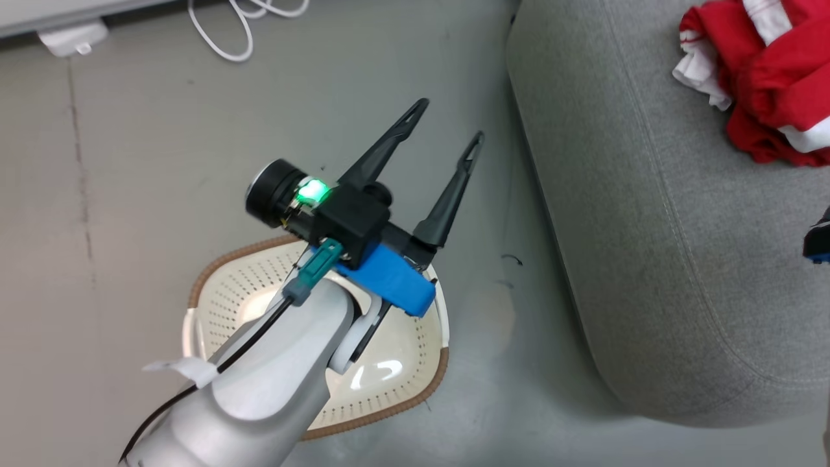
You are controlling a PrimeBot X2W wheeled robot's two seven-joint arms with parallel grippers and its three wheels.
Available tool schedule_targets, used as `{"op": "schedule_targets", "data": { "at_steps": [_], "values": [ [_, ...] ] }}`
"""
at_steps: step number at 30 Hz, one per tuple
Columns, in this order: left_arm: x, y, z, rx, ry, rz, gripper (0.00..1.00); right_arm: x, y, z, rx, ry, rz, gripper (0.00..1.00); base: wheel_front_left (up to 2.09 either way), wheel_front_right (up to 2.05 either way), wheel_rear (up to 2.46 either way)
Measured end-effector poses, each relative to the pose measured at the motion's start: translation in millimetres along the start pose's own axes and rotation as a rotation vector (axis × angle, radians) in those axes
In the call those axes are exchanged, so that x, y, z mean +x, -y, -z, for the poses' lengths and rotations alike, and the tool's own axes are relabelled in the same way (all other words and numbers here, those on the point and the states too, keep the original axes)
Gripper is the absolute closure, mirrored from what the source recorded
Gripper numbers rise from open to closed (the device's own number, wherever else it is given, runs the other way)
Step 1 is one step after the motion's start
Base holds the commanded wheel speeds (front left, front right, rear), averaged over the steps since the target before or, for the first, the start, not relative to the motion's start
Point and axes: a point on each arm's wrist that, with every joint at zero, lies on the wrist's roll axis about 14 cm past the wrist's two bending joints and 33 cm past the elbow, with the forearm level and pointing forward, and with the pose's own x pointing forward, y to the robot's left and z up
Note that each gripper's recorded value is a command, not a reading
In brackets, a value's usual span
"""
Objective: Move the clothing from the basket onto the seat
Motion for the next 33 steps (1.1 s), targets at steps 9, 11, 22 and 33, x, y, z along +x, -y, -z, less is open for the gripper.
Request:
{"op": "schedule_targets", "data": {
  "at_steps": [9,11,22,33],
  "values": [
    [-53.4,-29.6,-32.4,0.015,0.047,-0.207,0.00,-22.0,-66.2,-40.0,0.084,0.107,-0.177,0.00,0.00,0.00,0.00],
    [-68.2,-38.4,-38.8,0.024,0.058,-0.259,0.00,-27.2,-84.9,-47.1,0.105,0.126,-0.224,0.00,0.00,0.00,0.00],
    [-158.7,-81.9,-65.0,0.069,0.106,-0.542,0.00,-62.3,-171.7,-78.2,0.192,0.192,-0.451,0.00,0.00,0.00,0.00],
    [-247.7,-103.0,-73.3,0.090,0.126,-0.787,0.00,-103.0,-195.5,-87.7,0.229,0.200,-0.529,0.00,0.00,0.00,0.00]
  ]
}}
